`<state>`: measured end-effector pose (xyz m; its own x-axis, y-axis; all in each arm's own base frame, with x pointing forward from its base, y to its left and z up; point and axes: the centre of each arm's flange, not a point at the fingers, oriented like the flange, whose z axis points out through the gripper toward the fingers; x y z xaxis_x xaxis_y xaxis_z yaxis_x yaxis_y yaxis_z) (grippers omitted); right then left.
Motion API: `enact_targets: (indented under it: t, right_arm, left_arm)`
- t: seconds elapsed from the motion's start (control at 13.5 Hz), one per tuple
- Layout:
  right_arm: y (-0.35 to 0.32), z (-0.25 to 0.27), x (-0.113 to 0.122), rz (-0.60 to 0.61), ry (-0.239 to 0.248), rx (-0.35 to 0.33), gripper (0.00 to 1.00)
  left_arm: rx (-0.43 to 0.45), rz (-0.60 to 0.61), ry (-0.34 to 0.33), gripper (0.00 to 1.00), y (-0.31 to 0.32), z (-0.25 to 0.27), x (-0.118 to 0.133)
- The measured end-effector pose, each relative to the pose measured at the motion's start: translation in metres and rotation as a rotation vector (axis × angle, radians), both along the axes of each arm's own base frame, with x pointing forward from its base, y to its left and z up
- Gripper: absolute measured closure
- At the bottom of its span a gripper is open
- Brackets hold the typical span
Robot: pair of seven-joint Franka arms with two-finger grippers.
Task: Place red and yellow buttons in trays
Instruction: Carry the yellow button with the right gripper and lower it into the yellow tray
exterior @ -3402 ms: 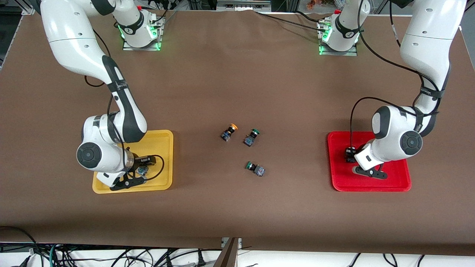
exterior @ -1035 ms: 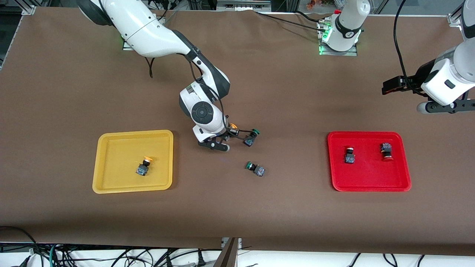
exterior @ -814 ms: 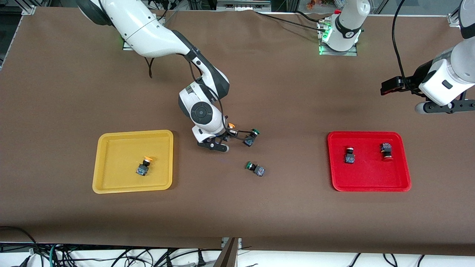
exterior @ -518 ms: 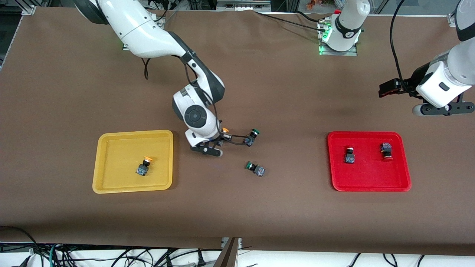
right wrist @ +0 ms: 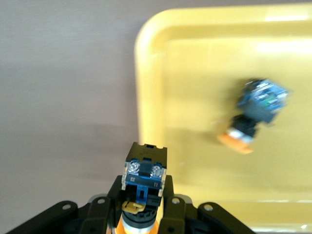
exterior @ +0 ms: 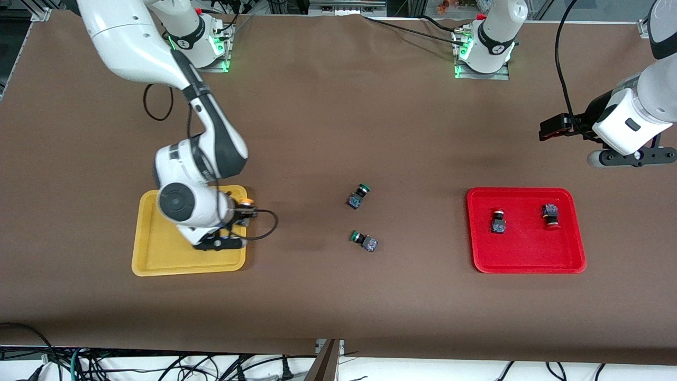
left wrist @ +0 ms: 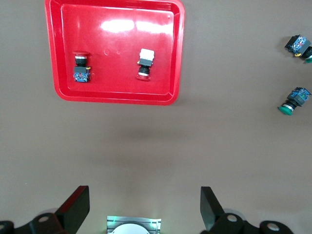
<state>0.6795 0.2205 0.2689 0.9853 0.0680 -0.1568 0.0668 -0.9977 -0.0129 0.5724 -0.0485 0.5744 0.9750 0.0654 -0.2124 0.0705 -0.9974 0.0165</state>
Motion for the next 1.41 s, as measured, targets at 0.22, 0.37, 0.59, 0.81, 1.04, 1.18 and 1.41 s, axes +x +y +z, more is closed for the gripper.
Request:
enact_targets:
  t: [0.22,0.37,0.59,0.81,1.04,1.18,1.41]
  right_arm:
    - [-0.013,-0.009,0.002,0.041,0.001,-0.026,0.66]
    - [-0.012,-0.021,0.002,0.045,-0.01,-0.025,0.66]
    - [-0.018,-0.039,0.003,0.042,-0.024,-0.025,0.66]
    - [-0.021,-0.041,0.005,0.049,-0.029,-0.022,0.61]
    - [-0.021,-0.035,0.006,0.053,-0.038,-0.019,0.44]
    - [-0.02,-0.034,0.007,0.054,-0.041,-0.018,0.43]
    - [-0.02,-0.024,0.009,0.055,-0.055,-0.015,0.41]
  left_arm:
    - [0.0,0.001,-0.001,0.0,0.0,0.001,0.0]
    - [0.0,0.001,-0.002,0.0,0.0,0.001,0.0]
    - [0.0,0.001,-0.002,0.0,0.0,0.001,0.0]
    - [0.0,0.001,-0.002,0.0,0.0,0.001,0.0]
    - [0.0,0.001,-0.001,0.0,0.0,0.0,0.0]
    - [0.0,0.001,-0.001,0.0,0.001,0.0,0.0]
    - [0.0,0.004,0.0,0.0,0.002,0.0,0.001]
